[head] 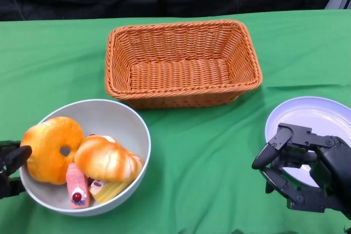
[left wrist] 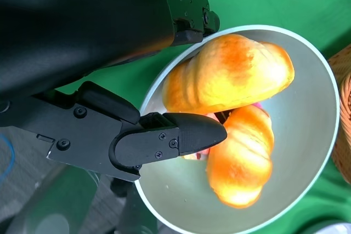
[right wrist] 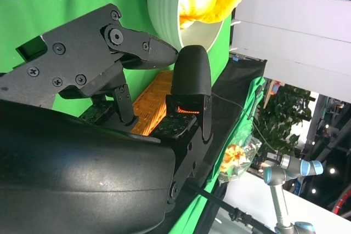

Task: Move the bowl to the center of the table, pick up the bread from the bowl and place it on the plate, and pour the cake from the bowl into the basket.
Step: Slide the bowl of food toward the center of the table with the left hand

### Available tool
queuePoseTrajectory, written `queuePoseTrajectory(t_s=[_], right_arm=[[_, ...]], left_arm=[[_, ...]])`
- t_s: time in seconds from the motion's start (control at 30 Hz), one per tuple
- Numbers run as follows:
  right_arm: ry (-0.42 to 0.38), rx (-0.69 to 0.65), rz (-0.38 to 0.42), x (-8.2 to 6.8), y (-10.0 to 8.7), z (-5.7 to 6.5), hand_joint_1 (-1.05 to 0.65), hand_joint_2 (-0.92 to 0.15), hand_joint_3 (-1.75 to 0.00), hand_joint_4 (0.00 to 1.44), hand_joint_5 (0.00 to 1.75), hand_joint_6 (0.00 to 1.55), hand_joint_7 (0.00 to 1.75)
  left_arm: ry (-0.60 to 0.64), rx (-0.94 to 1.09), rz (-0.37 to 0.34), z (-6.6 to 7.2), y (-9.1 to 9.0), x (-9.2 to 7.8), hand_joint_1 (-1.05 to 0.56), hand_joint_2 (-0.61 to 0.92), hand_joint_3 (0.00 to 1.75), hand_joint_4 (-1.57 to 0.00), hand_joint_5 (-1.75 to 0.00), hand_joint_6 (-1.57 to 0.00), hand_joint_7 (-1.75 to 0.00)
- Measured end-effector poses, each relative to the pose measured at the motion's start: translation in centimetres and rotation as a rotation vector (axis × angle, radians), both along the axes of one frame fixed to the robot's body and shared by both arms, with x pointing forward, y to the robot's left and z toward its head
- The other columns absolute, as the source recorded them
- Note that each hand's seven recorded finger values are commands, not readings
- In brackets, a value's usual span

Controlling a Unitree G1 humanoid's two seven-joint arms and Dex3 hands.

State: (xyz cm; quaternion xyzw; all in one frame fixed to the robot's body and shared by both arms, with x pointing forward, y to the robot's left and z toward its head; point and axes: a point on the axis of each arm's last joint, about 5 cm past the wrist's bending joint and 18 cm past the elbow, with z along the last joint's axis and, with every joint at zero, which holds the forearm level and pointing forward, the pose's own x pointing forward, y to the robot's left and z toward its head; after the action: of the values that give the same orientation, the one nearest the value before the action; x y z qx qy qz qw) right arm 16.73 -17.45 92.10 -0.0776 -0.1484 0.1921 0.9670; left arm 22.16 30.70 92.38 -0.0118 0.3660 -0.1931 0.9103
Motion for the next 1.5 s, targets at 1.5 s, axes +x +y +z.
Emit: queuePoseTrajectory(t_s=[1.5], right_arm=[[-0.004,-0.003,-0.007,0.1,0.1,0.0,-0.18,-0.62,-0.78,0.87,1.44,0.78,1.18]], left_arm=[[-0.002,-0.097,-0.099,0.2,-1.4,-0.2,-0.71,0.92,0.57,-0.24,-0.03,-0.09,0.0]])
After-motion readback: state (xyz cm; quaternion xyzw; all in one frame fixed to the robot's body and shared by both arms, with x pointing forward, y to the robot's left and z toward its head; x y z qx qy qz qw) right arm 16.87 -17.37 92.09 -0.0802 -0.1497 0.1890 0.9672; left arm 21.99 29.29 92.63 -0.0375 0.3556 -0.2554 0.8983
